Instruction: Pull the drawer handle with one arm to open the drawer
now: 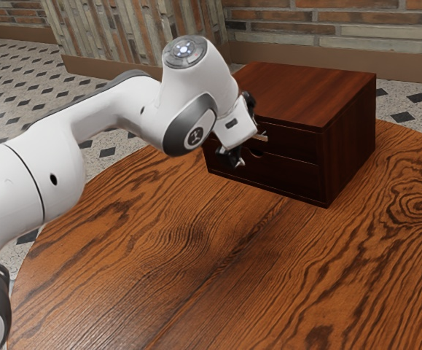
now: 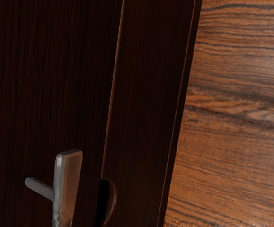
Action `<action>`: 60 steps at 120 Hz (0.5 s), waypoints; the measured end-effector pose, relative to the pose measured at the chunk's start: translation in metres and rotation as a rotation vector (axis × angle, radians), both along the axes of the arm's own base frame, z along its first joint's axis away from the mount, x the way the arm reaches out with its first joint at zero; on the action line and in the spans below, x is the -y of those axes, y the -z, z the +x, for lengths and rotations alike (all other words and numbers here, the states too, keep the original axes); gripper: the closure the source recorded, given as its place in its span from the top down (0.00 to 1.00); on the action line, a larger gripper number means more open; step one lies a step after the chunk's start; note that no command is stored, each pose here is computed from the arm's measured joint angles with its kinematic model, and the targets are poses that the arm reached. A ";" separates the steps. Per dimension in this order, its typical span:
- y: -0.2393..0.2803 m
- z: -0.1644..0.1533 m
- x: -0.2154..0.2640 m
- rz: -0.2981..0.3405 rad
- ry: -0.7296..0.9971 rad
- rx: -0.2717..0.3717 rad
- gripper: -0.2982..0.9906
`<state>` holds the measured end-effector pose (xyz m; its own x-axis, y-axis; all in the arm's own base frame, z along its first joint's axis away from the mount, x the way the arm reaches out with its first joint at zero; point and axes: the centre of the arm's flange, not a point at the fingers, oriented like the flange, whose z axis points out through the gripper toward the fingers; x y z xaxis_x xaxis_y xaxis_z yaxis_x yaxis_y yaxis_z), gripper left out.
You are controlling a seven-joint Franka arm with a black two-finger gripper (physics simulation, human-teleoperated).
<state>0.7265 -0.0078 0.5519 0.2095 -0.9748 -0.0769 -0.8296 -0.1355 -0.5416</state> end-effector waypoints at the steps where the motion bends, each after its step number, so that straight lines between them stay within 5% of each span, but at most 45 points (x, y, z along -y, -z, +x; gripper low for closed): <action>1: 0.000 0.000 -0.001 0.000 -0.001 0.001 0.77; 60: 0.016 0.006 -0.021 0.002 -0.017 -0.006 0.77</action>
